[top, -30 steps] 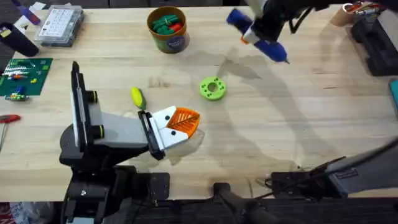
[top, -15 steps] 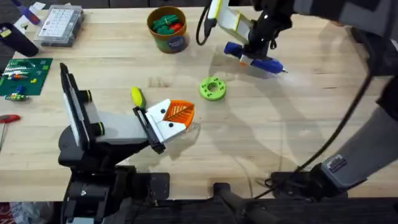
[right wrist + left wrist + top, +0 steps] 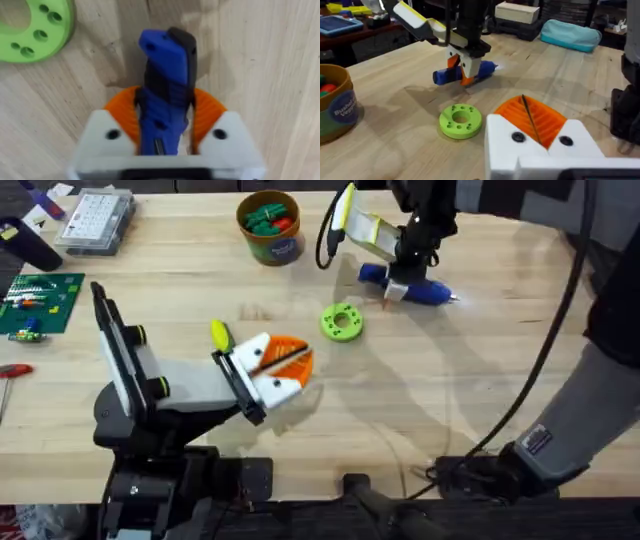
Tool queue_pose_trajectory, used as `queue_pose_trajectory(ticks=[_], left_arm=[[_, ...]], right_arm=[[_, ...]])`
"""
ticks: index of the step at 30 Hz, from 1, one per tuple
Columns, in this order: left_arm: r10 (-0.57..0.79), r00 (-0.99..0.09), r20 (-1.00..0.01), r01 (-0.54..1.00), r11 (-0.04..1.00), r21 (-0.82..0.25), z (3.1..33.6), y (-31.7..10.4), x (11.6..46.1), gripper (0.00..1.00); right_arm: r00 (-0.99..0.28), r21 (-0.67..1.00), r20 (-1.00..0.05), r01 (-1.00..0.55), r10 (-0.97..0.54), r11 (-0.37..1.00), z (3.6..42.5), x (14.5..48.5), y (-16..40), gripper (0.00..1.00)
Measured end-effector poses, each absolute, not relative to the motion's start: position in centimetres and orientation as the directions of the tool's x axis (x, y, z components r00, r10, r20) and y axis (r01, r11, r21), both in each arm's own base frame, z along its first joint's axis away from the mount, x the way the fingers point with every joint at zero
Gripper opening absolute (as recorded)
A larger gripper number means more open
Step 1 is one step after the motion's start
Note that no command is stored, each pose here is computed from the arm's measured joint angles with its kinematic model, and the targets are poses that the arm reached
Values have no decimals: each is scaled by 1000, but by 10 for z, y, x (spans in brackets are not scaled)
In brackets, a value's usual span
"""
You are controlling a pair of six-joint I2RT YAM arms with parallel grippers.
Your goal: Pick up the gripper from the table and insert it into the empty holder that is missing its gripper. Then pick up a screw, insert it into the mounting hole, and use the screwdriver to tighten it. Finally, clean up the table by picking up the vegetable and placing it into the bucket.
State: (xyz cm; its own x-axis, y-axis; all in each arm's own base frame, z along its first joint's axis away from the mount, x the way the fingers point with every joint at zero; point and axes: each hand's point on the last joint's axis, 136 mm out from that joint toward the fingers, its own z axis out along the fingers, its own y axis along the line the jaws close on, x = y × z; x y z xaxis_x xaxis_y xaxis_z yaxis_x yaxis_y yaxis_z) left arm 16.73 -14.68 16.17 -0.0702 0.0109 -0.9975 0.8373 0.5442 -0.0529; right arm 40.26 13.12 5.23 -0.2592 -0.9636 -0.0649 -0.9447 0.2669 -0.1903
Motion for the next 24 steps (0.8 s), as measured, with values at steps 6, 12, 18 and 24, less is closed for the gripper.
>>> queue_pose_trajectory(ticks=[6, 12, 18, 24], left_arm=[[10, -71, -997, 833, 550, -53, 162, -146, 168, 982], [-17, -97, -995, 822, 563, -90, 163, -145, 171, 986], [-136, -217, -967, 723, 643, -253, 164, -130, 187, 986], [-190, -260, -947, 646, 694, -317, 171, -117, 194, 987]], right_arm=[[-323, -221, -110, -914, -940, 340, 75, 399, 142, 994], [-336, -289, -225, -874, -915, 392, 144, 377, 166, 996], [-385, -313, -360, -809, -850, 499, 203, 350, 176, 997], [-391, -315, -465, -766, -794, 561, 243, 330, 183, 997]])
